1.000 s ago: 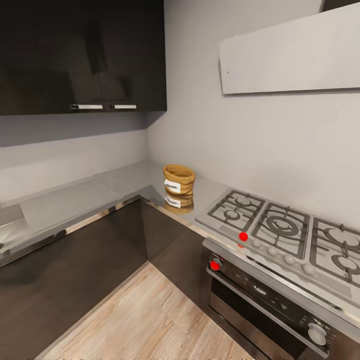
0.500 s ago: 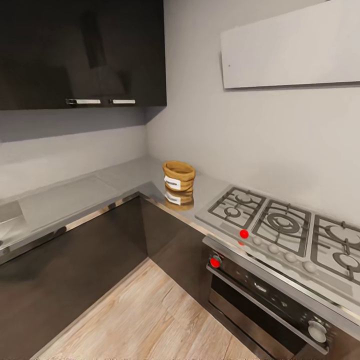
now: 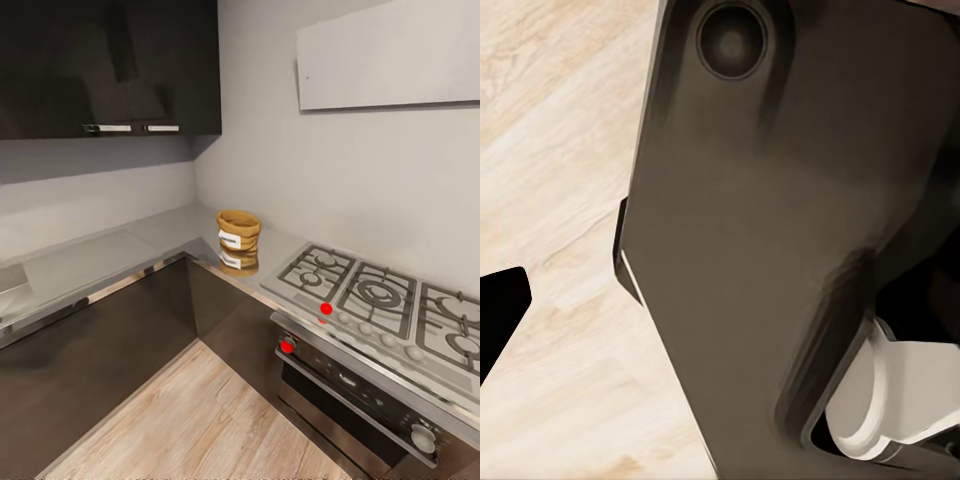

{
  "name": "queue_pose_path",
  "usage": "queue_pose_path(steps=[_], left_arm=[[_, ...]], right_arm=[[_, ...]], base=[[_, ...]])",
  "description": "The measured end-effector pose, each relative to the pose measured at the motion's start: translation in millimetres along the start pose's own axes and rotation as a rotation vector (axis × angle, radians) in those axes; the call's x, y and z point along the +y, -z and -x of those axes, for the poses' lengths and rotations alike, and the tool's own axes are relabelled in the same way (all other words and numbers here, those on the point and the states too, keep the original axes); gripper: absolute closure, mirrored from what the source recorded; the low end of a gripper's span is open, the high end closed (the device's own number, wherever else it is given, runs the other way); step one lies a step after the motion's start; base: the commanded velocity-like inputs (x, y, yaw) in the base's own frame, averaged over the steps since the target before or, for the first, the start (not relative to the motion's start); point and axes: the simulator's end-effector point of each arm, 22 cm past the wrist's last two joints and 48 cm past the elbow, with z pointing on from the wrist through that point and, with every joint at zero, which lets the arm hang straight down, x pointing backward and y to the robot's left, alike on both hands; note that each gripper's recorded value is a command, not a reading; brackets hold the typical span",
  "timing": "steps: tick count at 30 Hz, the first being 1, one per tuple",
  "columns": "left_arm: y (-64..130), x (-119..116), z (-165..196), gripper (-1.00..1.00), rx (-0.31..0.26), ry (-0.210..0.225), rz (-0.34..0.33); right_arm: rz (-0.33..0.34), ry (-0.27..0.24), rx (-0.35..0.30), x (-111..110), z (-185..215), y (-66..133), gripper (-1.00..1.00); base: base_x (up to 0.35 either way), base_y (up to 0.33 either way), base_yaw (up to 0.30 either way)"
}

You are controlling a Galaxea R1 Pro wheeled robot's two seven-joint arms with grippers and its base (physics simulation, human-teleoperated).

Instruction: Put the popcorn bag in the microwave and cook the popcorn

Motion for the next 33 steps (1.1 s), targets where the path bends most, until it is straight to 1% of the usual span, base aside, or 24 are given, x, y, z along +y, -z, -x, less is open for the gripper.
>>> queue_pose_path(steps=[33], left_arm=[[0.7,5.2,-19.6,-1.00,0.051,0.000,0.014]], right_arm=[[-0.003,0.007,0.053,-1.3,-20.6,-0.2,-1.00]], base=[[0.000,0.000,0.000]])
